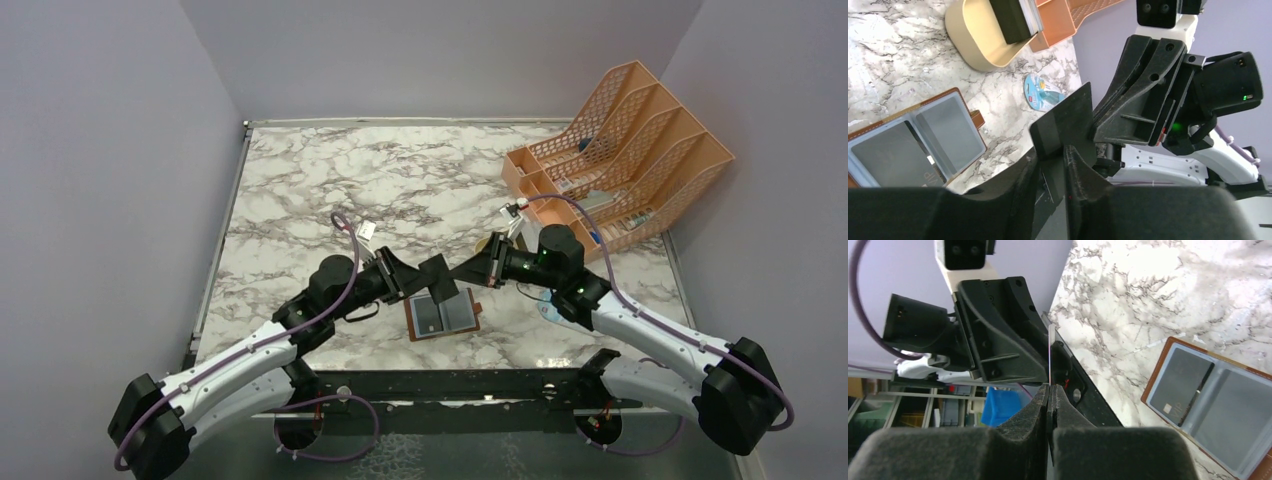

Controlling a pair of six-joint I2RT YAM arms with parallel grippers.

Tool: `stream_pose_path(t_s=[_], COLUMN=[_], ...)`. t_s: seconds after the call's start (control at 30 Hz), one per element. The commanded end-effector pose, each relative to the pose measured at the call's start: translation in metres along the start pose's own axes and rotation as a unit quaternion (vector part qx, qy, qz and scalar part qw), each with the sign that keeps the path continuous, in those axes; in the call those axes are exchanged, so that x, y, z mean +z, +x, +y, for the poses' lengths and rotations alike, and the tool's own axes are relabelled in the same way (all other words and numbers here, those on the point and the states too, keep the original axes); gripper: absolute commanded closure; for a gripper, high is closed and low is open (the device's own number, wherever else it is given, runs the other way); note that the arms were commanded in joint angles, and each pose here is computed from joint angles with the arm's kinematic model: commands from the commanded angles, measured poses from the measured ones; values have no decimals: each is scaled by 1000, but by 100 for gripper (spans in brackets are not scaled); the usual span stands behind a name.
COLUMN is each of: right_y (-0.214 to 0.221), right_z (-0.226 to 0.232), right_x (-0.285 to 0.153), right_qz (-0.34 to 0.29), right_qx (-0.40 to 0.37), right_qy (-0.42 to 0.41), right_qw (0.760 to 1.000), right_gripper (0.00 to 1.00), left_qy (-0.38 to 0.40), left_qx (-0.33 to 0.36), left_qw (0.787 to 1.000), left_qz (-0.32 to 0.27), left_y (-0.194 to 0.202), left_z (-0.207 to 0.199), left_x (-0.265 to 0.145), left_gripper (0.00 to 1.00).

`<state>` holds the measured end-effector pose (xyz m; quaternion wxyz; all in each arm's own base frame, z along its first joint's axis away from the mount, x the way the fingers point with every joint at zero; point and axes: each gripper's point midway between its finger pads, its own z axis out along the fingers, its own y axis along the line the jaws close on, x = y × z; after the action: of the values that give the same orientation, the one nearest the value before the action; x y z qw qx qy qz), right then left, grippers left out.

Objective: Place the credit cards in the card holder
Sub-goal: Pick up the credit card from the storage box, then insert the credit card into the card holder.

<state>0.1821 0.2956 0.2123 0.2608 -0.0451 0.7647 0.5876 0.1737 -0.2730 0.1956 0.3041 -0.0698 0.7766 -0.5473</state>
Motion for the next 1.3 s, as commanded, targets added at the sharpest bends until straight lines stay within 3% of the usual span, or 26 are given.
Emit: stream_pose_path(t_s=[0.0,0.1,0.23,0.5,0.93,1.27], right_y=[-2,1,3,-7,11,32], right_z=[14,10,2,-19,-111,-156], right_x=[-2,-1,-2,-9,-20,-29], right_qz=[-3,1,3,-20,48,65], right_qx=[4,9,4,-34,-67,-68], right_qy=[-36,-31,-15,67,266,330], right_qw=[999,999,1000,997,960,939], right_gripper=[99,99,92,60,64,68], left_qy=[37,36,22,-26,-134,-126], left_qx=[-14,-8,2,26,78,32], left_qw=[999,999,999,999,988,988], left_qz=[-25,-32,-36,-28,24,86], left_y=[-8,-10,-11,-7,2,21], left_z=[-15,-14,-8,14,59,79], left_x=[-4,-6,-7,-6,1,15], left_gripper=[81,100,100,100,100,100])
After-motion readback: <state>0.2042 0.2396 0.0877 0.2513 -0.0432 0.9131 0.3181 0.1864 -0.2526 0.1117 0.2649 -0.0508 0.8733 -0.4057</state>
